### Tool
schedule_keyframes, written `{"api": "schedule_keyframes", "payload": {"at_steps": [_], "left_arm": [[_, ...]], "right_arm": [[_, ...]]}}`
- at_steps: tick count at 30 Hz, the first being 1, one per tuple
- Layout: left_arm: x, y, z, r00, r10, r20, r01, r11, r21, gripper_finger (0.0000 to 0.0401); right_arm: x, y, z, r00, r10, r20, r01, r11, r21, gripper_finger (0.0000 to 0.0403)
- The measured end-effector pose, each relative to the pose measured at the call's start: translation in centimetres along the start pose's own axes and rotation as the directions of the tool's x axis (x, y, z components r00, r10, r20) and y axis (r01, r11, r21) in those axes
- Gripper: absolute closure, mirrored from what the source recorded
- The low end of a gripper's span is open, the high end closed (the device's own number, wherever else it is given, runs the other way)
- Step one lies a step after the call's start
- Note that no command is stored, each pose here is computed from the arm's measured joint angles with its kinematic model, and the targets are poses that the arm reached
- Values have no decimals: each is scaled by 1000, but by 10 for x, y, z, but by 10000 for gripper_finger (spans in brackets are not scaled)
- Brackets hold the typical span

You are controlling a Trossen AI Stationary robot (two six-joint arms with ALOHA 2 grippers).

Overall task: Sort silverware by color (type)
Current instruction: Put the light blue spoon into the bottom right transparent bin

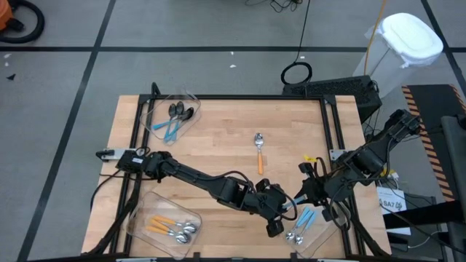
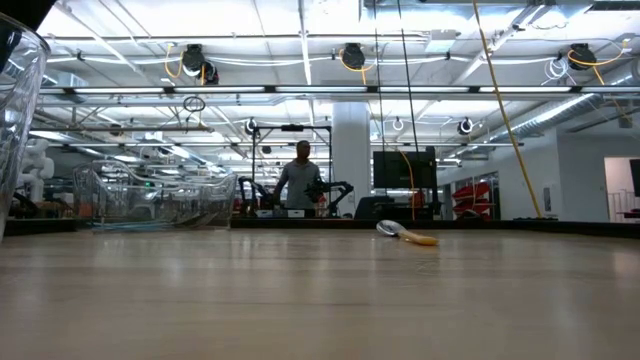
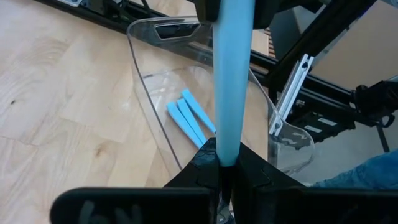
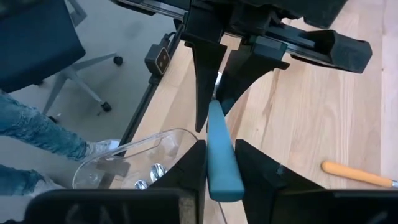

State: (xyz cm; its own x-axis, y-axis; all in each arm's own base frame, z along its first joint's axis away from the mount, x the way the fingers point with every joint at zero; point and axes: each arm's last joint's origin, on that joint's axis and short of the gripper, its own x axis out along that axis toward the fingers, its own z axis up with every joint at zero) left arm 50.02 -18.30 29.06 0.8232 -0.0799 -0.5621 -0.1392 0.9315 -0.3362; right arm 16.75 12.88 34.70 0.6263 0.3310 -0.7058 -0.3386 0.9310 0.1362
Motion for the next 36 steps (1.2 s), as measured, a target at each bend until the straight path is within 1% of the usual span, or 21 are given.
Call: {"api": "schedule_keyframes", "payload": {"at_steps": [3, 5, 9, 12, 15, 18, 24, 27, 31, 34, 36], "left_arm": [[0, 0, 0, 1000, 7, 4, -7, 1000, -2, 381], [0, 1, 0, 1000, 18, 11, -18, 1000, -9, 368], [0, 1, 1, 997, 60, 42, -60, 998, -15, 323], [0, 1, 1, 994, 86, 61, -86, 996, -9, 283], [0, 1, 3, 993, 89, 83, -89, 996, -13, 252], [0, 0, 5, 991, 80, 103, -78, 997, -24, 235], [-3, -5, 13, 985, 25, 169, -11, 997, -81, 229], [-4, -6, 16, 982, 12, 191, 9, 994, -108, 229], [-4, -7, 15, 980, 17, 196, 20, 982, -187, 229], [-5, -9, 13, 978, 42, 204, 8, 971, -240, 229], [-6, -11, 11, 975, 64, 213, -6, 965, -263, 229]], "right_arm": [[0, 0, 0, 1000, -3, -2, 3, 1000, 2, 343], [0, 0, -1, 1000, -7, -5, 7, 1000, 5, 343], [0, -1, -1, 1000, -12, -8, 13, 999, 33, 343], [0, -1, -2, 1000, -10, -24, 12, 997, 76, 343], [-2, -1, -6, 998, -7, -56, 12, 995, 95, 343], [-9, 0, -12, 996, 9, -87, -2, 997, 82, 343], [-29, 3, -25, 987, 94, -129, -83, 992, 90, 343], [-39, 5, -31, 981, 133, -141, -124, 990, 68, 343], [-50, 9, -40, 961, 213, -177, -211, 977, 33, 343], [-58, 14, -48, 930, 284, -233, -276, 959, 68, 343], [-61, 18, -51, 916, 312, -252, -303, 950, 77, 343]]}}
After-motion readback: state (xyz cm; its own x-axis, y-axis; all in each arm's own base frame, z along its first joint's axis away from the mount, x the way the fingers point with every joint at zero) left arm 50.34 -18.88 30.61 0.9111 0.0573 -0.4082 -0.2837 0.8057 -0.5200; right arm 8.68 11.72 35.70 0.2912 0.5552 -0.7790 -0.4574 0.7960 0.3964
